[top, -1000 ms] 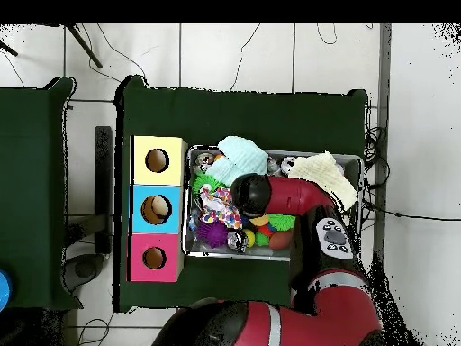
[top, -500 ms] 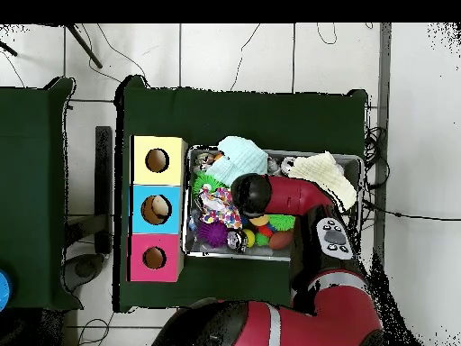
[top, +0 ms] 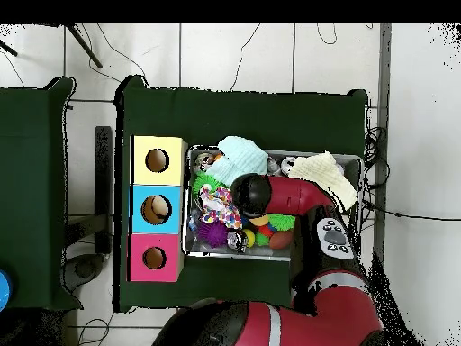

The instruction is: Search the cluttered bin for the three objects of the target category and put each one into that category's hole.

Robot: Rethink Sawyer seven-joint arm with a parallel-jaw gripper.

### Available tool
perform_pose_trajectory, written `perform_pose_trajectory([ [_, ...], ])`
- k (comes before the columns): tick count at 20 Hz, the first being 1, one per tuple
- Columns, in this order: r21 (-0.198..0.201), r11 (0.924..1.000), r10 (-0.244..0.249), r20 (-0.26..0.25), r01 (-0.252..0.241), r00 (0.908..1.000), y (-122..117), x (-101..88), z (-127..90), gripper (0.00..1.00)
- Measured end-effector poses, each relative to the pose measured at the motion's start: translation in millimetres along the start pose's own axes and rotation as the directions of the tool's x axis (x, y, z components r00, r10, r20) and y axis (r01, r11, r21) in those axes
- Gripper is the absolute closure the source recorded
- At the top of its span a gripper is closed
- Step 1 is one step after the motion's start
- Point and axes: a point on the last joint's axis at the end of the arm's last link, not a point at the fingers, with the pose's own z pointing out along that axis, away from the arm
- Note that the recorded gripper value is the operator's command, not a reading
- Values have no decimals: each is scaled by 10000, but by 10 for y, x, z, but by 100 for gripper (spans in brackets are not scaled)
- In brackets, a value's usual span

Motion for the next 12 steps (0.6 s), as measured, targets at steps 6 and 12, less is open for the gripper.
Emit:
perform_pose_trajectory([
  [6, 13, 10000, 0, 37, 0, 10000, -4, -3, -40, 100],
  [12, 29, 10000, 11, 88, -11, 10000, -14, 5, -116, 100],
])
